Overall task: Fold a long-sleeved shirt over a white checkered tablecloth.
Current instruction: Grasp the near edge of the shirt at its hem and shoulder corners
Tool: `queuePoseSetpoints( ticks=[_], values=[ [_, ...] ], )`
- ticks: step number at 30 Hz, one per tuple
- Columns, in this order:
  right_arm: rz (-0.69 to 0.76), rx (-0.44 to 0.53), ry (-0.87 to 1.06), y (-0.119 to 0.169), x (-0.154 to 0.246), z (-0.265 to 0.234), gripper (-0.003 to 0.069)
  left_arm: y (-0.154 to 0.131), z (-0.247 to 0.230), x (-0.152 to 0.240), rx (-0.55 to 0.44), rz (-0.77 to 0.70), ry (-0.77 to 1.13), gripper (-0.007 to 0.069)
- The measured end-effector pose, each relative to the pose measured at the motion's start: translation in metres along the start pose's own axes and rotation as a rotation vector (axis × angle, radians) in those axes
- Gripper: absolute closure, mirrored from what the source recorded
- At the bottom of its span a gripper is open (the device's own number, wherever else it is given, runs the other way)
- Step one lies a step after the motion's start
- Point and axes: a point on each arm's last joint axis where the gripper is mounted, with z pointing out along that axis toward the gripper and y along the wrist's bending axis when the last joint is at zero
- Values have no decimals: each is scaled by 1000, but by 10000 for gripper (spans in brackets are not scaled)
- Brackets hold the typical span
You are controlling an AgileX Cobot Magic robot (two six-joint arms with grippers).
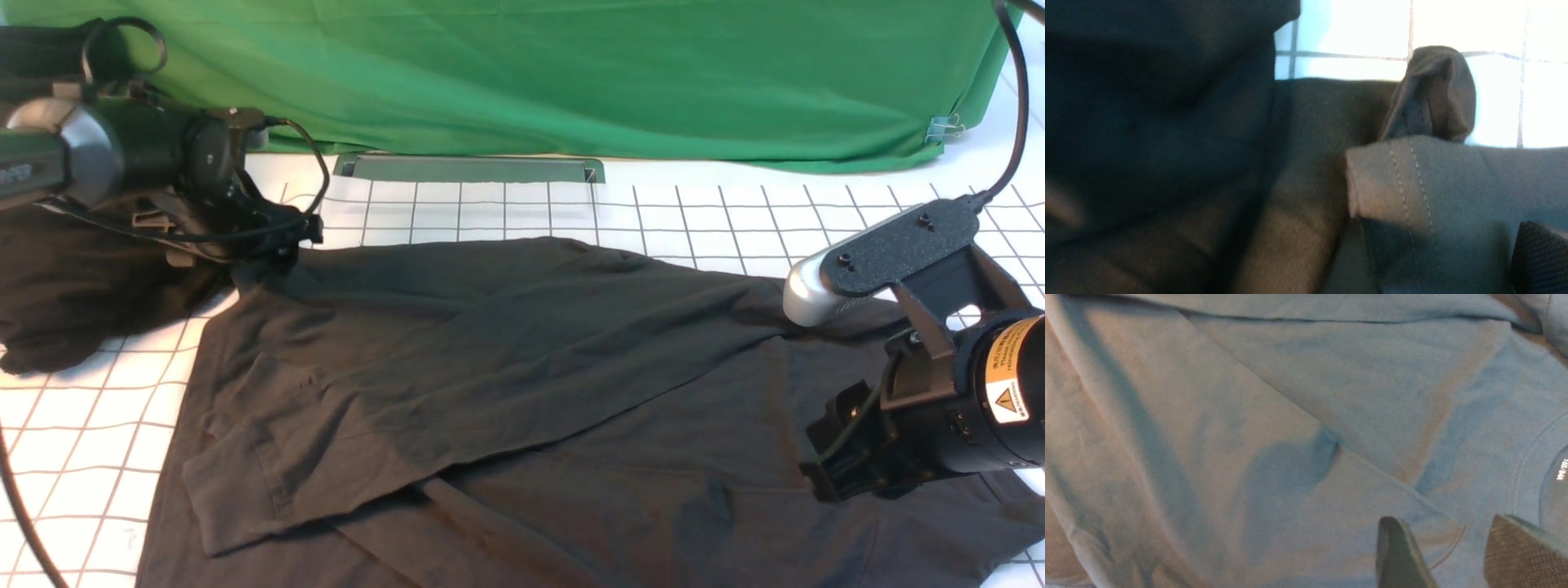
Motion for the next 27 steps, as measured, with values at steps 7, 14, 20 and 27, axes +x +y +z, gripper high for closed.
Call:
queuePoseSetpoints(
  ticks=[7, 14, 20, 27],
  values=[
    [1, 3, 8, 0, 1, 0, 364, 1, 4, 3, -20, 25, 17, 484],
    [2, 1, 9, 0, 1, 0, 364, 8, -19, -12, -75, 167, -62, 617],
    [3, 1, 10, 0, 1, 0, 364, 8, -25, -20, -83, 260, -138, 608],
    [7, 1, 11, 0, 1, 0, 364, 11, -27, -22, -112, 322, -153, 416]
  ],
)
